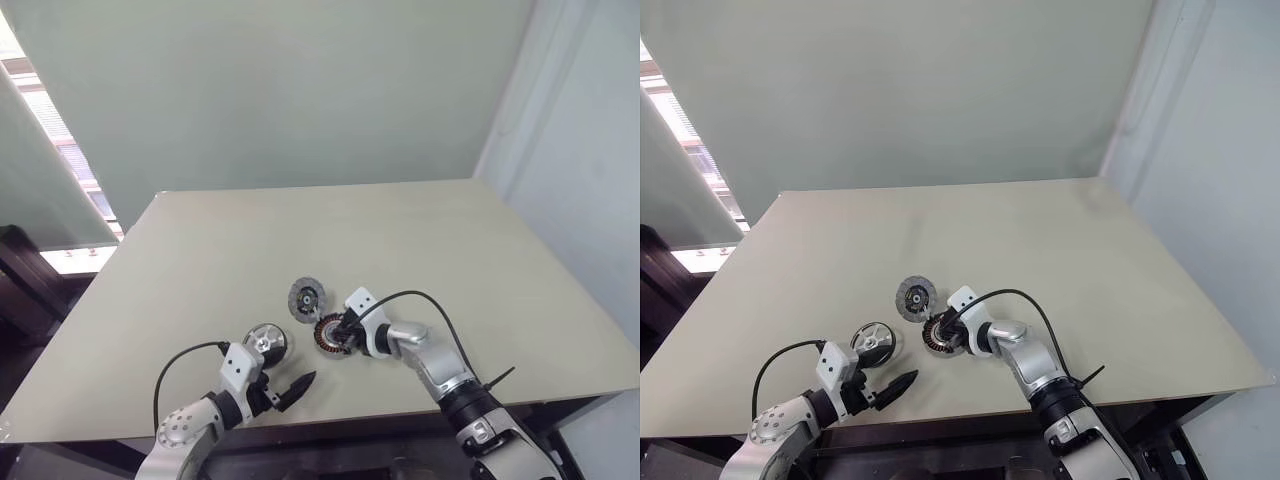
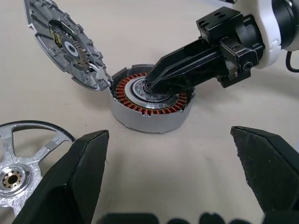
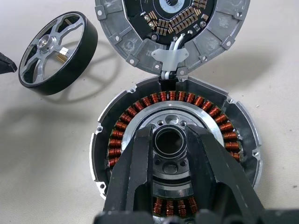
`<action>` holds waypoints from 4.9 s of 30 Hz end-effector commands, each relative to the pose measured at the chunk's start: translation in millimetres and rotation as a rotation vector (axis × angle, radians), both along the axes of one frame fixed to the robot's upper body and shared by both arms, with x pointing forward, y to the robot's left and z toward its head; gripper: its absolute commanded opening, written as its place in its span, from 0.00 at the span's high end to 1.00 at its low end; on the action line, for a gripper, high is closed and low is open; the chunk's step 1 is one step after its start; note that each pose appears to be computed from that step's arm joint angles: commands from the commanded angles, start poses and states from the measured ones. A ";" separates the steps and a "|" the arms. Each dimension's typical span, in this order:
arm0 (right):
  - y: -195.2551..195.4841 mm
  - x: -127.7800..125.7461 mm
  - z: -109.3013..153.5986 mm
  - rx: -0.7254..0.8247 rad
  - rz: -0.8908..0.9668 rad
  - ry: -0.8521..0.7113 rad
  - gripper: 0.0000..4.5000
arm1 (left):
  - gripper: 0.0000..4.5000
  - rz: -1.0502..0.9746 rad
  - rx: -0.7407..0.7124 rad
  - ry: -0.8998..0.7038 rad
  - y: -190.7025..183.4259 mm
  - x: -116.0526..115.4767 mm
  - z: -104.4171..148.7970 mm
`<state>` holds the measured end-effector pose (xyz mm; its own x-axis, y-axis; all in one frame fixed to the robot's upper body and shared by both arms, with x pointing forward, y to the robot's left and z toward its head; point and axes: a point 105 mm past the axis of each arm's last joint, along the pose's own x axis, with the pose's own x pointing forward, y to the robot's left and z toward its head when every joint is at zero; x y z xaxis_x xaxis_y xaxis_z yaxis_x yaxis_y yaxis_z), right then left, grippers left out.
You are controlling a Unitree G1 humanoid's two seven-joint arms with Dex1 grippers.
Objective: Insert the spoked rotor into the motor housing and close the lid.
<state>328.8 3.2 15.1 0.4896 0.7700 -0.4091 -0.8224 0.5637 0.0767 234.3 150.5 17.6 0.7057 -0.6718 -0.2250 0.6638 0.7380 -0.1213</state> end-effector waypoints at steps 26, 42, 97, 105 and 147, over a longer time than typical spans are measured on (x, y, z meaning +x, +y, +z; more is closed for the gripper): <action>5.8 3.9 8.3 0.012 0.019 -0.023 0.48 | 0.00 -0.014 0.020 -0.046 1.5 2.2 10.4; 7.3 -1.1 47.3 0.123 0.039 -0.076 0.04 | 0.00 -0.014 0.019 -0.043 2.6 3.1 8.2; -9.0 5.5 69.7 0.066 0.025 -0.225 0.99 | 0.00 -0.011 0.014 -0.043 3.3 4.4 6.8; -1.8 -5.1 62.4 0.054 0.089 -0.209 0.99 | 0.00 0.142 -0.204 0.061 11.0 -0.7 11.3; -16.2 -19.6 52.7 0.023 0.079 -0.188 0.99 | 0.00 0.604 -0.651 0.472 31.3 30.3 -22.0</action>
<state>305.9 -15.7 47.8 0.4762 0.8032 -0.3578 -0.8668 0.4973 -0.0372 261.3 185.2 -7.4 0.9020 -0.3078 -0.3027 -0.0368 0.6437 -0.7644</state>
